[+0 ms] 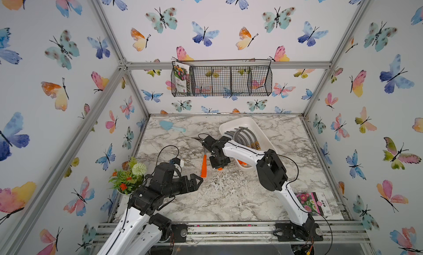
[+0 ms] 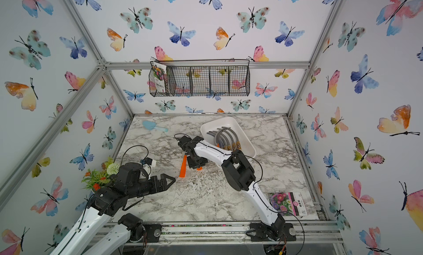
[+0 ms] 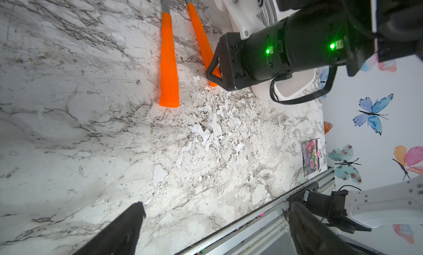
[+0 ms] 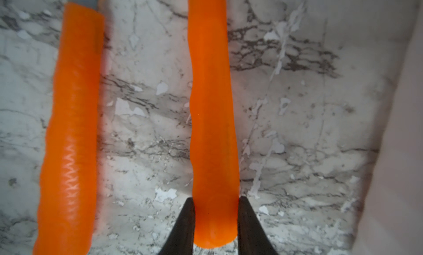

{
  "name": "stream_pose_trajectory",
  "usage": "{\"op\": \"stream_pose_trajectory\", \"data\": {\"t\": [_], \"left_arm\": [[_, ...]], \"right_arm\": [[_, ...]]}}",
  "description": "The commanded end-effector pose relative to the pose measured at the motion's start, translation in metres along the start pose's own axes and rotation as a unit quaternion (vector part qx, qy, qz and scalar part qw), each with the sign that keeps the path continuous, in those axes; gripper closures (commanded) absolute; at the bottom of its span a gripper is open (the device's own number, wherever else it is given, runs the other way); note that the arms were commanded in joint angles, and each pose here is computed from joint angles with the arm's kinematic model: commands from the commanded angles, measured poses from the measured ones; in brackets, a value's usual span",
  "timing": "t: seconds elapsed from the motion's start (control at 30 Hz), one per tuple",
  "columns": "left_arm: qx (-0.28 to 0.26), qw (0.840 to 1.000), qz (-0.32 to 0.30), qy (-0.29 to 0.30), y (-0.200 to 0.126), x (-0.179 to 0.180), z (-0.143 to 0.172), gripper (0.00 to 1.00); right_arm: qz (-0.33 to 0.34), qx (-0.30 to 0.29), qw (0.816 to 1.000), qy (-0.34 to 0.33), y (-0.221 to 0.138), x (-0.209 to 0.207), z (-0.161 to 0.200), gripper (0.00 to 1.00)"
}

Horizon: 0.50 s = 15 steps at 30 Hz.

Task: Put small sickles into storage boxes
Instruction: Pick up the sickle at the center of the board.

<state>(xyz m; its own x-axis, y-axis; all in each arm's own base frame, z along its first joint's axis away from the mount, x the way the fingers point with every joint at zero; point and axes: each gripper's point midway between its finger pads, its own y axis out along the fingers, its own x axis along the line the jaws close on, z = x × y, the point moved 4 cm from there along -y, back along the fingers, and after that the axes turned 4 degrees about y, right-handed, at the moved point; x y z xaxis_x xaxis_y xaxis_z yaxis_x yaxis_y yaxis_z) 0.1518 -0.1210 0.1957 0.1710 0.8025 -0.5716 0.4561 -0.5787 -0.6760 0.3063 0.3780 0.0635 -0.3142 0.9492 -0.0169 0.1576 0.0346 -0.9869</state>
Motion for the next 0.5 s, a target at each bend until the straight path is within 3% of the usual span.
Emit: {"op": "stream_pose_trajectory", "data": {"t": [0.0,0.47], "left_arm": [[-0.005,1.0,-0.003,0.006,0.001,0.0,-0.002,0.02],[-0.027,0.999,0.0,0.017,-0.001,-0.006,-0.015,0.02]], "right_arm": [[0.006,0.024,1.0,-0.007,0.016,-0.001,0.01,0.8],[0.008,-0.008,1.0,-0.005,-0.02,-0.013,-0.009,0.84]]}}
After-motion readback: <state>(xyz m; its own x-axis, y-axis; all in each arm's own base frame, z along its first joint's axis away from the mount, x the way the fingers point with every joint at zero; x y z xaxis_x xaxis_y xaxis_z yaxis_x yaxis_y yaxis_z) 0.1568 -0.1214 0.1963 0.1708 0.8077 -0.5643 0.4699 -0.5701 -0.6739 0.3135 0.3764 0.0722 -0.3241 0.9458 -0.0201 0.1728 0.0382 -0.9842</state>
